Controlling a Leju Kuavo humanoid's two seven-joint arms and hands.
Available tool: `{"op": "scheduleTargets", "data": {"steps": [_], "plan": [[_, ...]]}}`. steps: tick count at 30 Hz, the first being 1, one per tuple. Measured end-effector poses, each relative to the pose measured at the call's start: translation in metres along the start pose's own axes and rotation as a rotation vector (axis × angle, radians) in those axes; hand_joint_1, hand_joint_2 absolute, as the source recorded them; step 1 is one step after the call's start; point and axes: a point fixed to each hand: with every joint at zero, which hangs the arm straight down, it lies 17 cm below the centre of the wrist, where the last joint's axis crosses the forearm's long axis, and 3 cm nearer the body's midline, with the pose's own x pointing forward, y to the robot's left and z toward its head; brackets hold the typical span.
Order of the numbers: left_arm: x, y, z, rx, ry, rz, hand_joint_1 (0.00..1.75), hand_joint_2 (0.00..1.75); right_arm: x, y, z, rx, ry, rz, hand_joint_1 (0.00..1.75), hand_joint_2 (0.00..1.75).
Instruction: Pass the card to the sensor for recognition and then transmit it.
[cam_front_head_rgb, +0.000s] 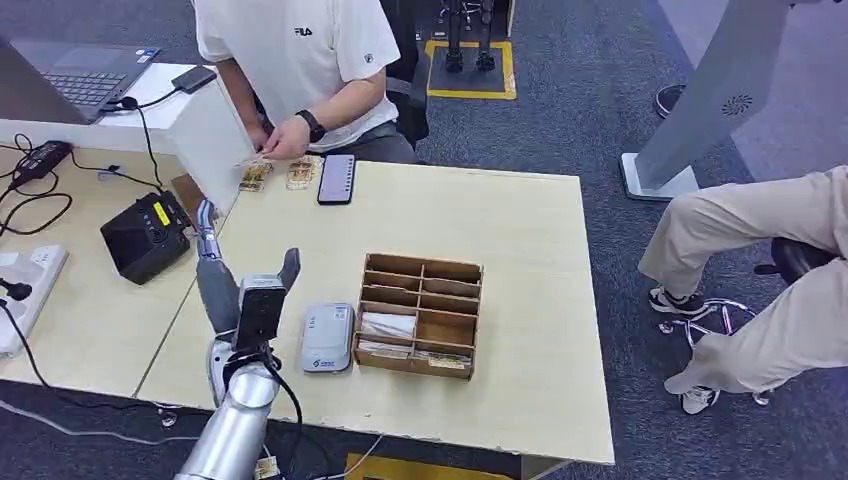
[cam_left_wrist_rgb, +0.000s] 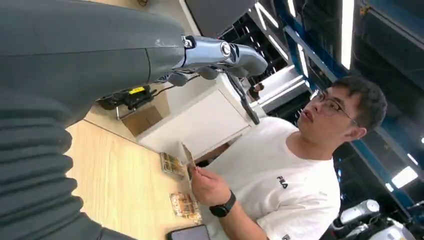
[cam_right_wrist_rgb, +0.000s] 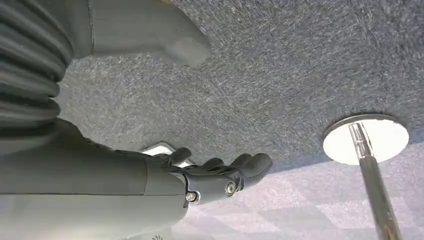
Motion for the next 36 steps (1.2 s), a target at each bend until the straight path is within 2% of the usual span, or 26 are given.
{"op": "scheduleTargets", "data": {"steps": [13,14,17,18,21,28,29,31,32,36], "plan": [[0.018,0.039,0.020,0.075,-0.028,0.059,0.00,1.75,-0.009,-0.002,0.000,-0.016,0.054,-0.044,0.00,1.75],[0.019,0.041,0.021,0.078,-0.030,0.060,0.00,0.00,-0.009,-0.002,0.000,-0.016,0.055,-0.044,0.00,1.75],[0.026,0.047,0.025,0.087,-0.053,0.063,0.00,0.00,-0.010,-0.002,0.000,-0.016,0.061,-0.044,0.00,1.75],[0.030,0.049,0.027,0.090,-0.066,0.062,0.00,1.75,-0.011,-0.002,0.000,-0.016,0.063,-0.044,0.00,1.75],[0.044,0.054,0.033,0.101,-0.109,0.060,0.00,1.75,-0.011,-0.003,0.000,-0.016,0.065,-0.044,0.00,1.75],[0.056,0.063,0.039,0.131,-0.120,0.078,0.00,1.75,-0.013,-0.003,0.000,-0.016,0.073,-0.044,0.00,1.75],[0.057,0.064,0.040,0.133,-0.119,0.081,0.00,0.00,-0.013,-0.003,0.000,-0.016,0.074,-0.044,0.00,1.75],[0.059,0.066,0.044,0.135,-0.127,0.079,0.02,0.00,-0.014,-0.003,0.001,-0.017,0.078,-0.046,0.00,1.75],[0.060,0.067,0.046,0.133,-0.130,0.075,1.75,0.00,-0.014,-0.003,0.001,-0.017,0.080,-0.047,0.00,1.75],[0.064,0.074,0.060,0.126,-0.137,0.059,1.75,0.00,-0.016,-0.003,0.001,-0.021,0.094,-0.057,0.00,1.75]]}}
